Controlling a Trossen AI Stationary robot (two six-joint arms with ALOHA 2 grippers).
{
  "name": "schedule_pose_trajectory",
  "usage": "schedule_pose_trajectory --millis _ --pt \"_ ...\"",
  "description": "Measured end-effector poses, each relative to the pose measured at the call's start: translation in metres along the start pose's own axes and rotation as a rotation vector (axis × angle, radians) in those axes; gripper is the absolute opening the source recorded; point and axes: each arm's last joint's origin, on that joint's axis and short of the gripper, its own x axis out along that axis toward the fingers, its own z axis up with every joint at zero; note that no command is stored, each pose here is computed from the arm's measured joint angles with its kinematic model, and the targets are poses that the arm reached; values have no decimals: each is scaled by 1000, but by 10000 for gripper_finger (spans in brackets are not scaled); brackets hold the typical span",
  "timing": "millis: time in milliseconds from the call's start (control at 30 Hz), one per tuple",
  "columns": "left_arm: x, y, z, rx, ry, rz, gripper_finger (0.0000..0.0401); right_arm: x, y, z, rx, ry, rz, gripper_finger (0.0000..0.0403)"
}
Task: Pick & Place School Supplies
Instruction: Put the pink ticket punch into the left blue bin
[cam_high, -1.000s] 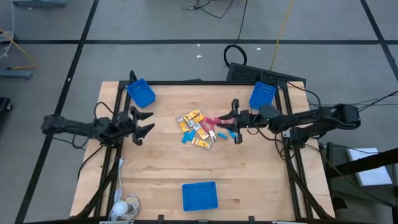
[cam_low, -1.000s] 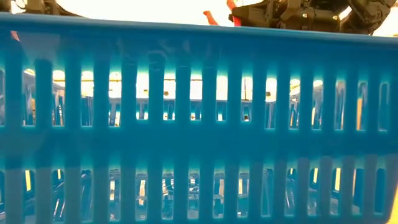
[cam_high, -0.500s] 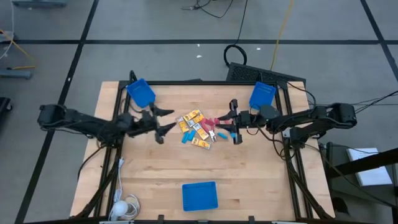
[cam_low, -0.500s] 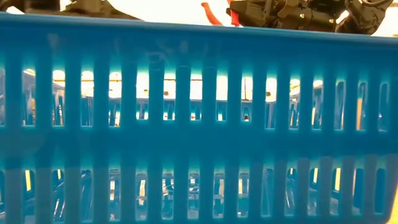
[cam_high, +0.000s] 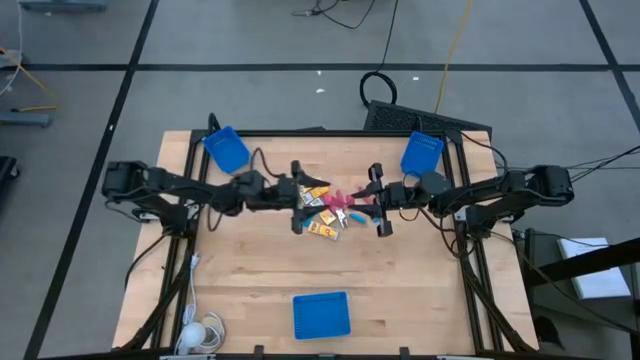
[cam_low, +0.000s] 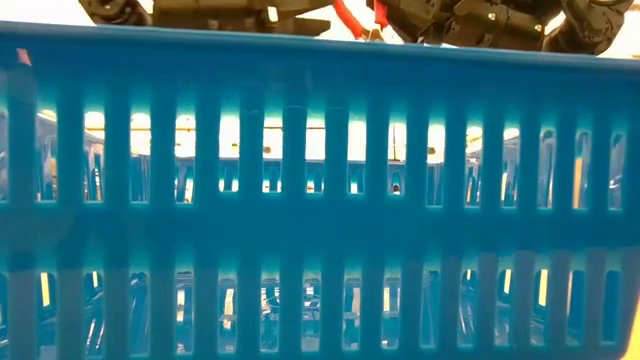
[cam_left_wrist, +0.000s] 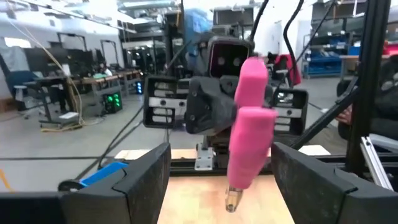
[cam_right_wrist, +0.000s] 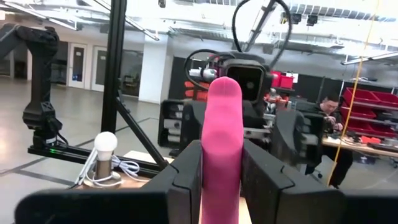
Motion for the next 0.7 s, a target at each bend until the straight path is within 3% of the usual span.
schedule_pose_trajectory --millis 400,533,700 --pt "34 0 -9 4 15 -56 275 0 1 1 1 -6 5 74" --pt "33 0 -7 22 11 -57 235 0 1 0 3 3 6 74" --pt "33 0 -6 12 9 -59 158 0 1 0 4 6 3 74"
